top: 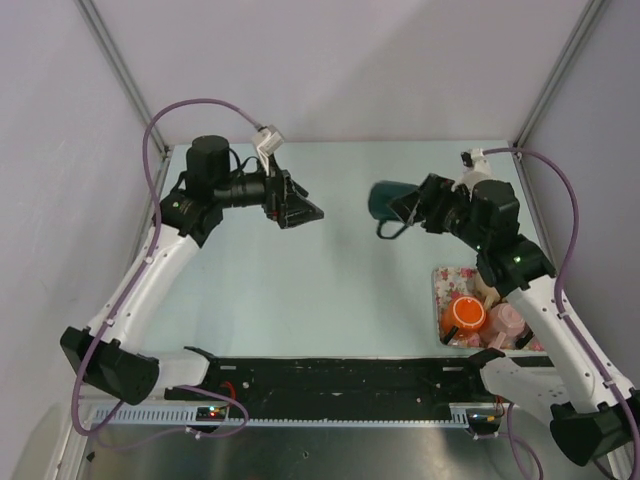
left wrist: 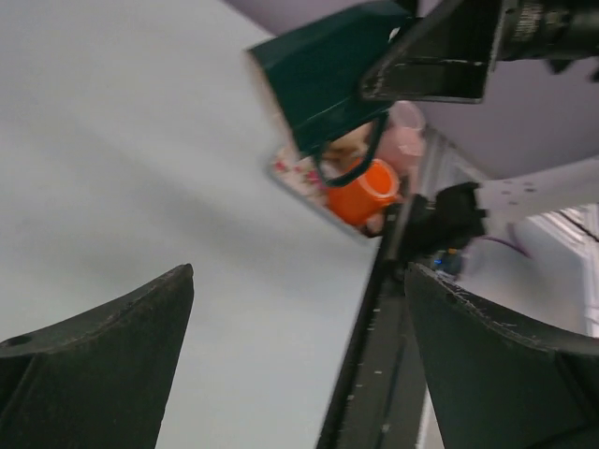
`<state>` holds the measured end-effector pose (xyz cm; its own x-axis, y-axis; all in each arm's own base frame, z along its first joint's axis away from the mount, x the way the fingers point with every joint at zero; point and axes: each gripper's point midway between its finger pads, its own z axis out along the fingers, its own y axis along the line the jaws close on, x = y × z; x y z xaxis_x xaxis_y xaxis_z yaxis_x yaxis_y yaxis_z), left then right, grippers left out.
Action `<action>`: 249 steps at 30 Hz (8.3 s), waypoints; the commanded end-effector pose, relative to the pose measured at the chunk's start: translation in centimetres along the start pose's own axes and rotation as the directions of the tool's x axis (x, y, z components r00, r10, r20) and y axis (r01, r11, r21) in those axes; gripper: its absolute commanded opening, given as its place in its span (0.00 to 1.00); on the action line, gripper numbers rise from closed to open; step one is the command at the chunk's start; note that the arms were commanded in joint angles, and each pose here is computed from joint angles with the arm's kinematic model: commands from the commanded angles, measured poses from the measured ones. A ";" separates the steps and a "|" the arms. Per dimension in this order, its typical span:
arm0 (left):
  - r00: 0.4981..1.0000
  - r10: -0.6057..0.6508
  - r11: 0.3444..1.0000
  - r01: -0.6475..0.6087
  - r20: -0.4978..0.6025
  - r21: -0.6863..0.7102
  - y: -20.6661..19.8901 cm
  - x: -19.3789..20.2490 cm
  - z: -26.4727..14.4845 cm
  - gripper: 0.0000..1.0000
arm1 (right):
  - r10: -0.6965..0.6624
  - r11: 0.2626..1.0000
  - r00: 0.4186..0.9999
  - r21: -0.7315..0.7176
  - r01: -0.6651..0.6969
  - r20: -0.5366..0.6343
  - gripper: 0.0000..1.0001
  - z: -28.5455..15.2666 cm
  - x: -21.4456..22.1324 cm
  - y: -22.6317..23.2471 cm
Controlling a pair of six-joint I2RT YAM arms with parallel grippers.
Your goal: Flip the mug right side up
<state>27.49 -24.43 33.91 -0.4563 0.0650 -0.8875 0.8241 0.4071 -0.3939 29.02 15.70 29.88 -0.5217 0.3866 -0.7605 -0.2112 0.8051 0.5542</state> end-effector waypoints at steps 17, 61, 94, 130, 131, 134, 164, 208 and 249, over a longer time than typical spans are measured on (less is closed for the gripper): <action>0.990 -0.116 0.948 0.087 0.077 0.306 -9.7 -8.5 -1.3 0.71 | 0.123 0.704 0.974 -0.708 0.049 0.190 0.00 -5.7 -7.7 21.7; 0.879 -0.199 0.545 -0.269 -0.434 -0.794 24.6 9.3 -14.9 0.00 | -0.133 0.946 0.987 0.286 0.153 -0.086 0.99 3.1 2.5 -2.7; 0.911 -0.194 0.567 -0.198 -0.364 -0.799 26.8 8.2 -18.2 0.99 | 0.146 0.622 0.971 0.781 0.057 -0.187 0.99 -7.3 6.6 -14.8; 0.961 0.003 0.658 -0.210 -0.276 -0.724 18.1 3.1 -17.0 1.00 | 0.330 0.470 0.930 0.883 -0.013 -0.163 0.99 -6.6 16.9 -18.6; 0.961 0.001 0.659 -0.208 -0.277 -0.722 18.1 3.1 -16.9 1.00 | 0.341 0.452 0.926 0.892 -0.010 -0.162 0.99 -7.2 17.2 -18.6; 0.961 -0.003 0.666 -0.204 -0.276 -0.717 18.1 3.1 -16.8 1.00 | 0.349 0.429 0.922 0.903 0.000 -0.166 0.99 -8.0 18.1 -18.0; 0.971 0.008 0.742 -0.165 -0.238 -0.650 15.9 2.7 -15.6 1.00 | 0.239 0.551 0.969 0.830 -0.080 -0.065 0.00 -5.0 16.9 -17.2; 0.996 -0.084 0.952 0.092 -0.041 0.293 -9.1 -9.5 -3.9 0.41 | 0.262 0.625 0.959 -0.739 -0.250 -0.103 0.00 -2.6 -1.5 27.6; 0.824 -0.123 0.652 -0.354 -0.554 -0.671 37.1 6.3 -3.4 0.00 | -0.085 0.965 0.971 0.226 0.136 -0.222 0.99 3.6 8.2 3.0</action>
<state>52.46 -4.73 10.94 -0.7564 0.4646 -0.4603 0.4345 0.8831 0.1773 26.65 23.66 22.90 -0.6934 0.2049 -0.6908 -0.0977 0.9231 0.3720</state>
